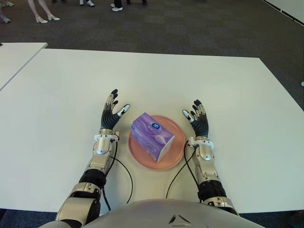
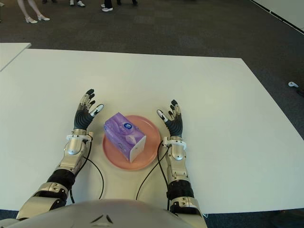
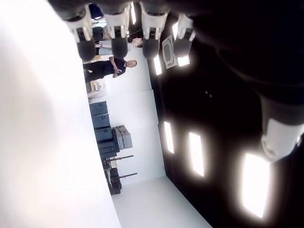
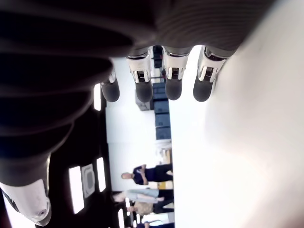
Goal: Put the tissue paper into the plate.
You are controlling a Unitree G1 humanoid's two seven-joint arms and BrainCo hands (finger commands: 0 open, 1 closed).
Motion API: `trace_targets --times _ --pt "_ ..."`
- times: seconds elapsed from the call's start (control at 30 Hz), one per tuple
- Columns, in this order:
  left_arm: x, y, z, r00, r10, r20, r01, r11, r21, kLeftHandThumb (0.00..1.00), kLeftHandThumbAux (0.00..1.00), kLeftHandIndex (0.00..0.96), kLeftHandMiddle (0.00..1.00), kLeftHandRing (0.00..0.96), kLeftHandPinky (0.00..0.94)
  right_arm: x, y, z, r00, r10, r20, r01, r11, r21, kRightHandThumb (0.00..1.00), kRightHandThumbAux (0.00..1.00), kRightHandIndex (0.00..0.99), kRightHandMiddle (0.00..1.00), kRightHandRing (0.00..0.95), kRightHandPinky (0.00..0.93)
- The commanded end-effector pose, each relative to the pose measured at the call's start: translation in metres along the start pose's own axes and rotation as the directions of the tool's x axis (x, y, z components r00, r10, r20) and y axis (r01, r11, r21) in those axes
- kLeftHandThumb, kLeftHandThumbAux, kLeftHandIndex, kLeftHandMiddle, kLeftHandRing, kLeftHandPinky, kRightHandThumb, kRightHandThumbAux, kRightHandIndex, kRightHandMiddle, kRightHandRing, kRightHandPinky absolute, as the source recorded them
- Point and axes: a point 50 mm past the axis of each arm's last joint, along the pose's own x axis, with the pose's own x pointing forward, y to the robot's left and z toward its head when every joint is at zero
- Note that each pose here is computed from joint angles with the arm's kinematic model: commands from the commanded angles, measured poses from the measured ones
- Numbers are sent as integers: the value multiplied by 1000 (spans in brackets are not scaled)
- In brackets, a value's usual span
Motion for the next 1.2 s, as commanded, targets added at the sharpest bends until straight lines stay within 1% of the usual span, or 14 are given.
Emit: trace_targets --times 0.03,0.57,1.2 --pt "-52 -8 -40 974 -30 -225 32 999 4 0 491 0 0 0 0 -24 -10 -35 978 -41 -205 35 999 -35 131 635 36 25 0 31" --pt "-51 -8 -37 975 -39 -218 40 999 2 0 493 0 0 0 0 -28 -13 -31 977 -45 -210 37 998 -45 111 622 33 19 0 19" --pt "-49 -8 -37 973 -43 -227 45 999 2 0 494 0 0 0 0 -29 -14 -29 978 -37 -206 31 999 -31 106 626 30 21 0 17"
